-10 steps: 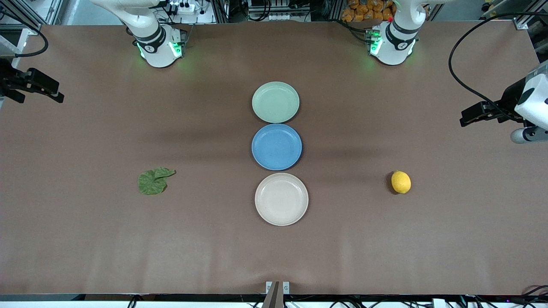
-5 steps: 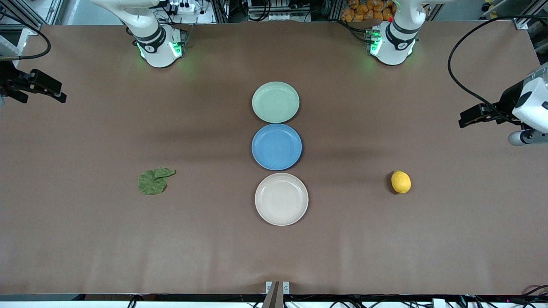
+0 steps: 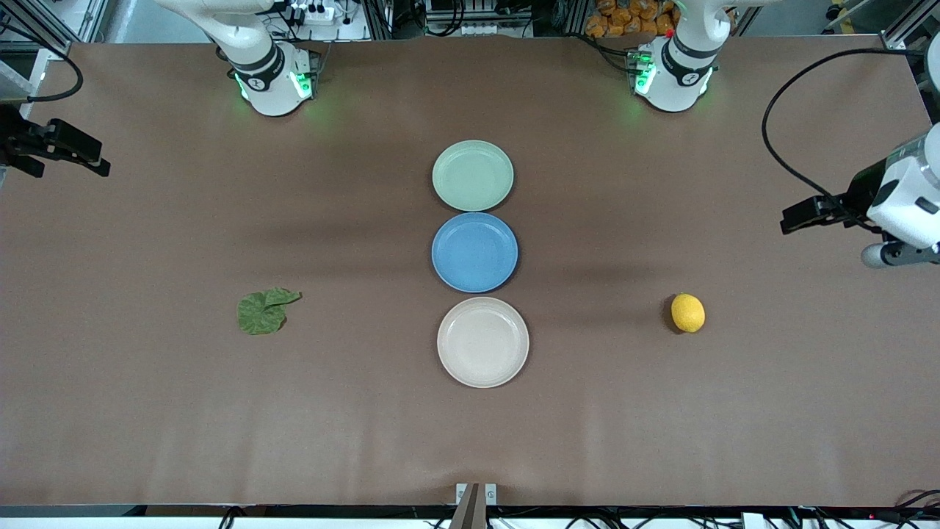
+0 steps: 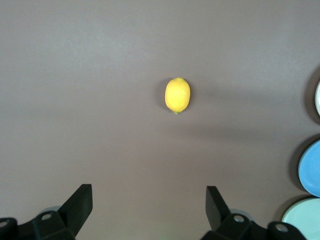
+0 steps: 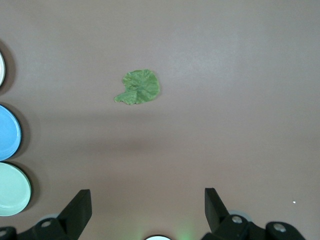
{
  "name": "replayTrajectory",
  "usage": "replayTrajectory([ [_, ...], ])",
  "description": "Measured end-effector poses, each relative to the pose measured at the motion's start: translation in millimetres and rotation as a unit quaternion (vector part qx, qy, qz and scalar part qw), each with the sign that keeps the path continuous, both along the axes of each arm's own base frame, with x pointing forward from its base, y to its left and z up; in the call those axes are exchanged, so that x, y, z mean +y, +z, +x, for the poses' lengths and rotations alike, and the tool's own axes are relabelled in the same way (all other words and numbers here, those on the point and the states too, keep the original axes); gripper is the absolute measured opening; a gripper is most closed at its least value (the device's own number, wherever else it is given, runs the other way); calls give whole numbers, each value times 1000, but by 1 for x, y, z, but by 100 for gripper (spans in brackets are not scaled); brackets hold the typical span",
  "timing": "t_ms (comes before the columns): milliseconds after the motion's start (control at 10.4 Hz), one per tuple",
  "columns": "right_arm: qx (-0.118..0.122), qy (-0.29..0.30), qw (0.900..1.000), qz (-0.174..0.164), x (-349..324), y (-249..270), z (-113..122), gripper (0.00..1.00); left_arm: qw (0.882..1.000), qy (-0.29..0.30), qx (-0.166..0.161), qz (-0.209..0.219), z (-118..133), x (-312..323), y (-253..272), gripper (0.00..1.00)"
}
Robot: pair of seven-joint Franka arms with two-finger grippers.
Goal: Place lemon and lettuce in plates
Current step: 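Reach the left gripper to the lemon while the right gripper reaches the lettuce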
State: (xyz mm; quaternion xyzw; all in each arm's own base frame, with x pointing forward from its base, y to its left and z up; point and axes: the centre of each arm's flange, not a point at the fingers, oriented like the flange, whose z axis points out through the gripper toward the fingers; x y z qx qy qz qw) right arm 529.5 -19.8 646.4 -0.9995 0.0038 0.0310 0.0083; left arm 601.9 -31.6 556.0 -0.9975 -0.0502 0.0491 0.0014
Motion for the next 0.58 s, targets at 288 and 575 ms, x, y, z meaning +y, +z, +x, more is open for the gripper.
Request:
replayTrajectory([
  [288,12,1,1000,1,0,-15,2,100,1000,-3,2,-1,22,-4,-39,100],
  [575,27,6,1000,1,5,-57,11,100,1000,-6,7,-2,41,-9,-81,100],
])
